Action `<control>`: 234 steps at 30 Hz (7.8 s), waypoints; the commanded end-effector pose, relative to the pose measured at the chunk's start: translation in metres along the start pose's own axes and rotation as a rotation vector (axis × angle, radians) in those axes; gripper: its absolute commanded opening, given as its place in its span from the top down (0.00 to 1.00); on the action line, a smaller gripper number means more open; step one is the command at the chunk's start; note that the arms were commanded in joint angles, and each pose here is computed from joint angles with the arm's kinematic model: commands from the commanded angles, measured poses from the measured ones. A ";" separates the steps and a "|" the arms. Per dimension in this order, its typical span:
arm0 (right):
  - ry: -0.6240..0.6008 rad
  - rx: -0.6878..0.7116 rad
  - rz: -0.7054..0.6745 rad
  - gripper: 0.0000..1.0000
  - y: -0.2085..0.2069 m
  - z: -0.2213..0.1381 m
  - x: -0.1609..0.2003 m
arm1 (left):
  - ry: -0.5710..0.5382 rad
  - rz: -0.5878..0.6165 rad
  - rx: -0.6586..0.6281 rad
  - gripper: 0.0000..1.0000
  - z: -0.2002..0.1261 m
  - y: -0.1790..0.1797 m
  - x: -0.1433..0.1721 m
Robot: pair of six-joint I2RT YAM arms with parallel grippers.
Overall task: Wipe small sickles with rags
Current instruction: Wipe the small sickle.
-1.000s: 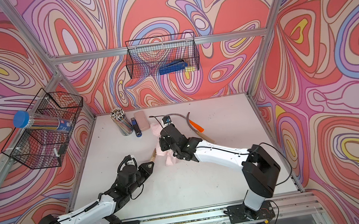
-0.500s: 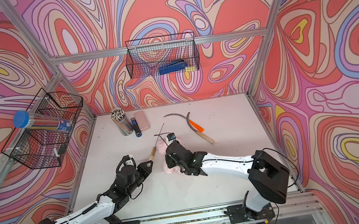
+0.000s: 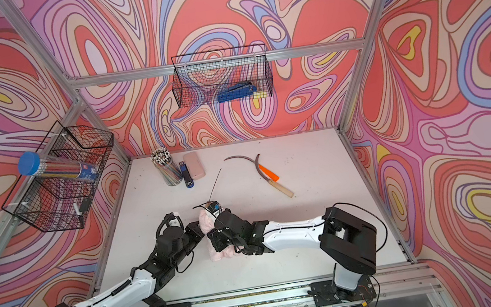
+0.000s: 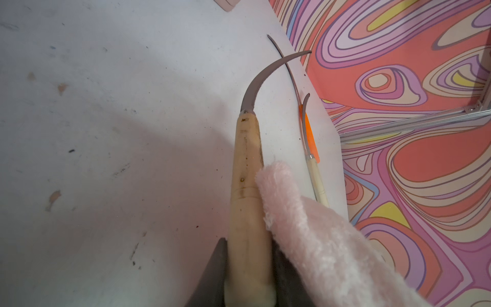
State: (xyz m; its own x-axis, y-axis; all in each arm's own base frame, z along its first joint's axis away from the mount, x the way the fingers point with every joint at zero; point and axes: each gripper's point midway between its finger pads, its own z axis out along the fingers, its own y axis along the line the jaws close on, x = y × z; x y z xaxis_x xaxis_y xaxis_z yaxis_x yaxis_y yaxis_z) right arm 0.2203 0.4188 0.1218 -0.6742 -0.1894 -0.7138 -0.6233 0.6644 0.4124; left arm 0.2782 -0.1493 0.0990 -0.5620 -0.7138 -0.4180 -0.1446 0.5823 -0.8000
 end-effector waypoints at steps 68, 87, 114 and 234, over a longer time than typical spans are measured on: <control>-0.153 0.093 0.145 1.00 -0.088 0.033 -0.018 | 0.015 -0.047 0.090 1.00 -0.018 -0.007 -0.014; -0.116 -0.133 -0.015 1.00 0.013 0.047 -0.008 | 0.013 -0.022 0.093 1.00 -0.018 -0.010 -0.016; -0.134 0.012 0.034 1.00 -0.053 0.056 -0.040 | 0.048 -0.030 0.121 1.00 -0.018 -0.014 -0.010; -0.081 -0.063 0.040 1.00 -0.012 0.033 0.014 | 0.183 -0.223 0.277 1.00 0.016 -0.022 0.000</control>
State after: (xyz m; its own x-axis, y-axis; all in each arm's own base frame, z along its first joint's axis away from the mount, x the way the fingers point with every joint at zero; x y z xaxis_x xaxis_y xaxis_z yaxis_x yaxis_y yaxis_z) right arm 0.2205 0.4231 0.0917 -0.6559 -0.1209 -0.7451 -0.6404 0.6118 0.4644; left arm 0.2962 -0.1737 0.0972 -0.7006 -0.7036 -0.1184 -0.1050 0.2659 -0.9583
